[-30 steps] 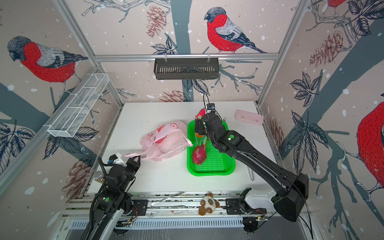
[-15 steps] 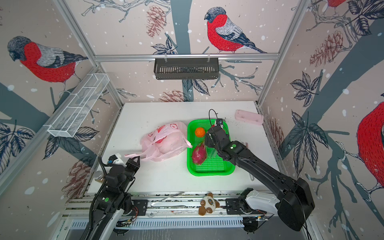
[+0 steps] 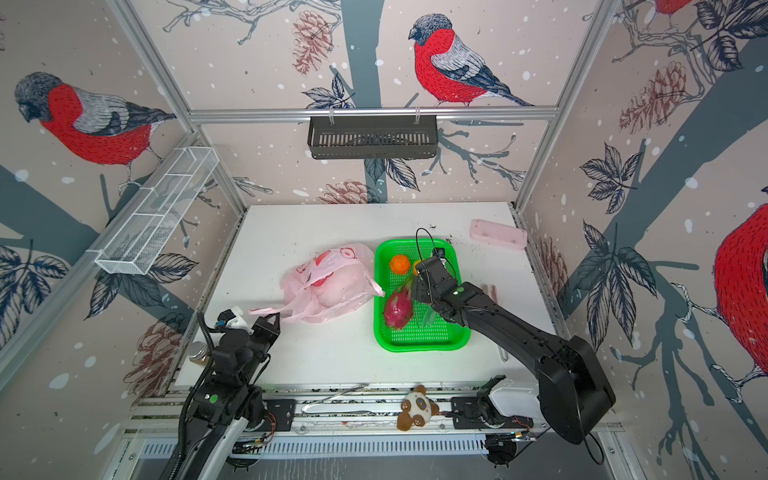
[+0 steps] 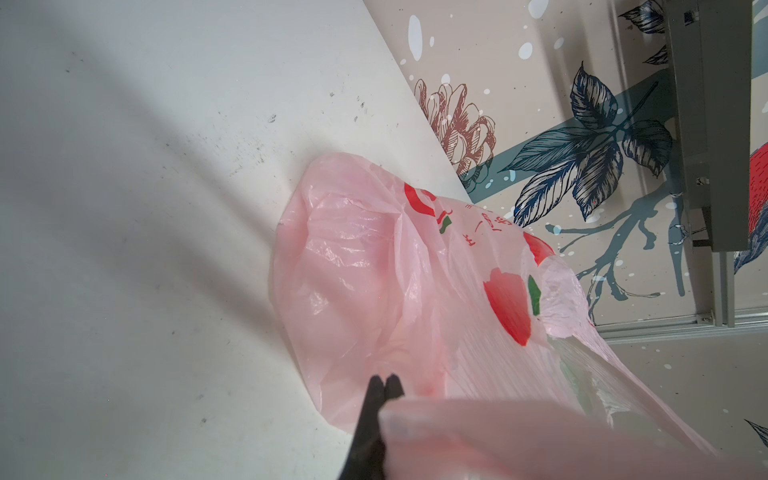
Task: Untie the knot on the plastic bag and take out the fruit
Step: 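Carry the dragon fruit over the green basket and lower it in, then set the dragon fruit beside the other fruit and open the right gripper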
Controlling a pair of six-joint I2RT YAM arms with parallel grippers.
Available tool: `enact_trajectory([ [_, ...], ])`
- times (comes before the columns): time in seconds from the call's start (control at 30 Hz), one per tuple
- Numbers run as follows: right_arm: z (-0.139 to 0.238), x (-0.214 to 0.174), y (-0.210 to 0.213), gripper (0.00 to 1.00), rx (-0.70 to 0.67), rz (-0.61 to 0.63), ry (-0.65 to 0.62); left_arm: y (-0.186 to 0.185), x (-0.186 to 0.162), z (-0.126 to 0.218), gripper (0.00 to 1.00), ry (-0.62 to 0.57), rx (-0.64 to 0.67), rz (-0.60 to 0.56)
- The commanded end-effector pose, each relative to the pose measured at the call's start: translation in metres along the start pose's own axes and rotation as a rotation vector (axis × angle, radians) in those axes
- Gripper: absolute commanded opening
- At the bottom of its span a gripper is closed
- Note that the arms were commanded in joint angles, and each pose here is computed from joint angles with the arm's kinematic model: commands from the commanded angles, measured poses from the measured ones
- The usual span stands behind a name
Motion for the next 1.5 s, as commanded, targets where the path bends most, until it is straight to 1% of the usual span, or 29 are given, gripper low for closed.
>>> enact_trajectory([
  [0.0, -0.004, 0.006, 0.001, 0.24, 0.012, -0.033, -0.033, -0.001, 0.001, 0.000, 0.00, -0.008, -0.004, -0.002],
  [0.63, -0.035, -0.024, 0.002, 0.28, 0.000, -0.030, 0.105, -0.001, 0.001, 0.001, 0.00, -0.003, 0.004, -0.010],
  [1.03, -0.046, -0.036, -0.001, 0.32, -0.025, -0.036, 0.157, -0.002, 0.000, -0.001, 0.00, 0.003, 0.004, -0.014],
  [1.3, -0.051, -0.040, -0.001, 0.41, -0.033, -0.038, 0.174, -0.002, 0.000, 0.000, 0.00, 0.003, 0.003, -0.014],
  [1.47, -0.053, -0.043, -0.003, 0.53, -0.043, -0.039, 0.184, -0.002, 0.000, 0.000, 0.00, 0.002, 0.000, -0.015],
])
Point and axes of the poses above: each gripper's point midway between its finger pads, its own z axis back along the fingers, its own y axis along the line the jaws close on, x = y × z, the point moved 5 cm from there along z, back along the fingers, and after that the axes turned 14 degrees about z, right-handed, at the moved point
